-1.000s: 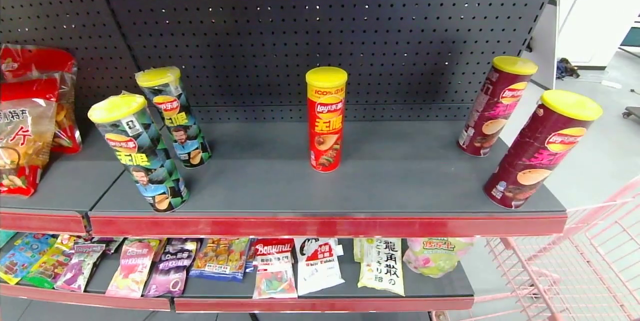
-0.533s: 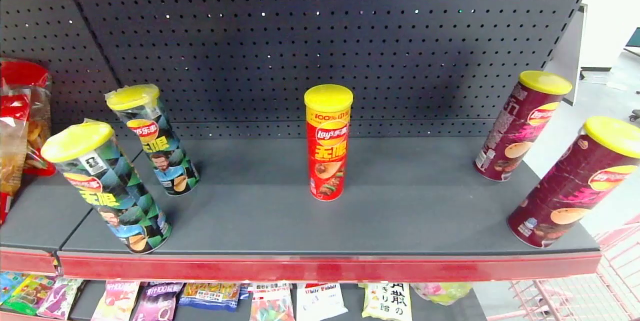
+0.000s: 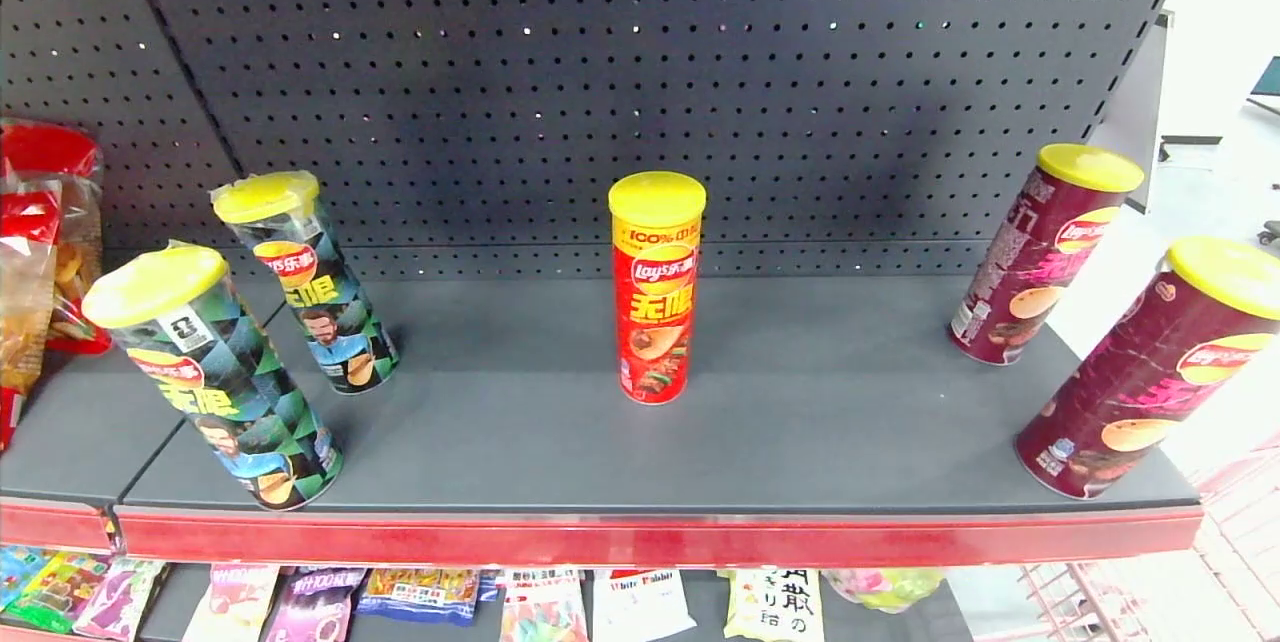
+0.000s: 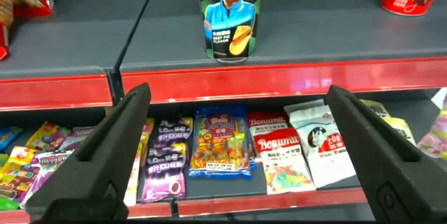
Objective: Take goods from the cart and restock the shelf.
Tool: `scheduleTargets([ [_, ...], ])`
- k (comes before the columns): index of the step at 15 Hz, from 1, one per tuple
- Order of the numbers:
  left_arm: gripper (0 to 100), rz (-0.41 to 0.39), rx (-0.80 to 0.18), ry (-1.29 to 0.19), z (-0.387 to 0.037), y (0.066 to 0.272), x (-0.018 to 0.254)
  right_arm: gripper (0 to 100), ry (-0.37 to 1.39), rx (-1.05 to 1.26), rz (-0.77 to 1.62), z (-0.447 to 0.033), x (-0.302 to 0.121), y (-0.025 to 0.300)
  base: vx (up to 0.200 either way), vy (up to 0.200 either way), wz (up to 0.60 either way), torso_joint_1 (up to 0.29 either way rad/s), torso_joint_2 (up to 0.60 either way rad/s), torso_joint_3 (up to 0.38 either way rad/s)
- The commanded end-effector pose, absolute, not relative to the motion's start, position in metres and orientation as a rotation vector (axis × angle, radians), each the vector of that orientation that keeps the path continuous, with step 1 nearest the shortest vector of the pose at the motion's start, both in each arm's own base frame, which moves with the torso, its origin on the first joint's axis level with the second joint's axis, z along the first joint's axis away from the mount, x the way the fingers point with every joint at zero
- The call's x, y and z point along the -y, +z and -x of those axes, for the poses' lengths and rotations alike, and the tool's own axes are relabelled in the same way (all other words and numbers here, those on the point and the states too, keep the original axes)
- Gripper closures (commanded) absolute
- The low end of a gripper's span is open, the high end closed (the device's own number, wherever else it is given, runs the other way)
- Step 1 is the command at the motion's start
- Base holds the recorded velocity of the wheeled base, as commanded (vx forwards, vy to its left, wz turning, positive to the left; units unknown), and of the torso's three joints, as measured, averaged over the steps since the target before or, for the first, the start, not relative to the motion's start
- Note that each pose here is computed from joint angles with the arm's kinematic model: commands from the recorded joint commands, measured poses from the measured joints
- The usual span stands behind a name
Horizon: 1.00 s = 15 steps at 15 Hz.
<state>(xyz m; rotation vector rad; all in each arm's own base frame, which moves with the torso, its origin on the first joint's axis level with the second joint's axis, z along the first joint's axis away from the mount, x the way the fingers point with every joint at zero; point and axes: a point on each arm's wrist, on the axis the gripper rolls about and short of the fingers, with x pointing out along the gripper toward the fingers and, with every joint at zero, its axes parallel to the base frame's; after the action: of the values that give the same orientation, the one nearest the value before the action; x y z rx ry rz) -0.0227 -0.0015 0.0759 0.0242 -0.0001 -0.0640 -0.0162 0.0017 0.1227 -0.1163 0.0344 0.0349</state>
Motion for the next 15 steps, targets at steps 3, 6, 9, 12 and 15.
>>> scheduleTargets([
  [3,0,-0.026,0.078,-0.222,0.029,0.115,0.005,100,0.057,-0.049,0.114,0.015,-0.002,0.119,0.000,0.000,0.00,0.000,0.00,0.000],
  [6,0,0.055,0.020,-0.490,0.001,0.219,0.010,100,0.090,-0.062,0.113,0.014,-0.002,0.119,0.000,0.000,0.00,0.000,0.00,0.000],
  [9,0,-0.097,-0.153,-0.750,-0.053,0.214,0.018,100,0.092,-0.070,0.112,0.013,-0.002,0.119,0.000,0.000,0.00,0.000,0.00,0.000],
  [12,0,-0.190,-0.188,-0.893,-0.108,0.212,0.036,100,0.092,-0.070,0.112,0.013,-0.002,0.119,0.000,0.000,0.00,0.000,0.00,0.000],
  [15,0,-0.208,-0.190,-0.963,-0.161,0.218,0.064,100,0.095,-0.077,0.112,0.012,-0.003,0.118,0.000,0.000,0.00,0.000,0.00,0.000],
])
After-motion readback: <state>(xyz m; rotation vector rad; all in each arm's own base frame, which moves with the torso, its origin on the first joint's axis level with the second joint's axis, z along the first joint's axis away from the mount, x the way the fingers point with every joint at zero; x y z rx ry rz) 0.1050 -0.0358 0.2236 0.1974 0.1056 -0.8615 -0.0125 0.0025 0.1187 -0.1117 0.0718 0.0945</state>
